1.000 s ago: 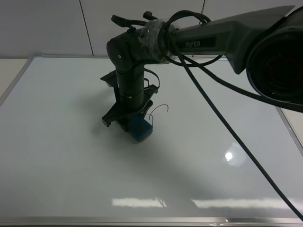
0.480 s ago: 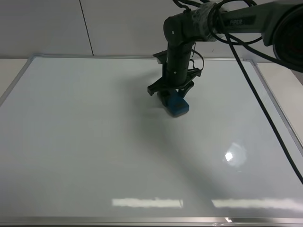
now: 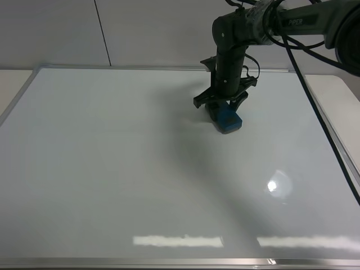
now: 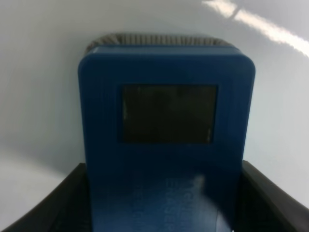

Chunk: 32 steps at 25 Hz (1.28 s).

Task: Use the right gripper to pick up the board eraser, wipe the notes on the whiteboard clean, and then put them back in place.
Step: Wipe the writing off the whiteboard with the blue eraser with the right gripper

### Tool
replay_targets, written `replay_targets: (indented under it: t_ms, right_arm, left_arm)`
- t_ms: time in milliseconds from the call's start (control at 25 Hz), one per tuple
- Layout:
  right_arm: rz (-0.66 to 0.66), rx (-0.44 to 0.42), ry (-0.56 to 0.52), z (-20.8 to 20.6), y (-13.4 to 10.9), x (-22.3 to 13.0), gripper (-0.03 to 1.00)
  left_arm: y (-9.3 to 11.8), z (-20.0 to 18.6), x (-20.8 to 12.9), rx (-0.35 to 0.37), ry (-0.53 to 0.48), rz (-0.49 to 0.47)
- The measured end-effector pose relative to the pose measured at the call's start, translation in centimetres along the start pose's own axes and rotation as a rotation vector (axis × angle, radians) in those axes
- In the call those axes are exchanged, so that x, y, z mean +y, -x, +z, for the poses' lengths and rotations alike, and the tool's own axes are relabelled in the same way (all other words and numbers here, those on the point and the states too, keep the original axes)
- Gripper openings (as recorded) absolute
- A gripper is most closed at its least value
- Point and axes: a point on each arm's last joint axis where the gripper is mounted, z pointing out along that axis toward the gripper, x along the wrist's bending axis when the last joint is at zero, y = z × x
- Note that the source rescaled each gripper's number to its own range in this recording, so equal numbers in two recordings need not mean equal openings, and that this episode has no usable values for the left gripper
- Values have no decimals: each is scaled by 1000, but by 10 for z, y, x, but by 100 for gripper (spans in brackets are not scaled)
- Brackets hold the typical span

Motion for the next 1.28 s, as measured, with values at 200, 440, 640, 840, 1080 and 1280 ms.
replay_targets:
  t_ms: [200,440,640,840,1080,1280]
  right_arm:
    - [-49,1,21,-1,-9,2,5]
    - [-121,23,77,-5,-43,15,5]
    - [-232,25,72,-4,-87,30,5]
    - [-381,79,120,-3,-146,41,5]
    - [-503,172,205,-10,-214,39,5]
    - [-659,246,229,-14,-264,19,5]
  left_arm:
    - [0,0,0,0,0,0]
    - [0,0,0,0,0,0]
    - [0,0,0,0,0,0]
    - [0,0,0,0,0,0]
    - [0,0,0,0,0,0]
    - [0,0,0,0,0,0]
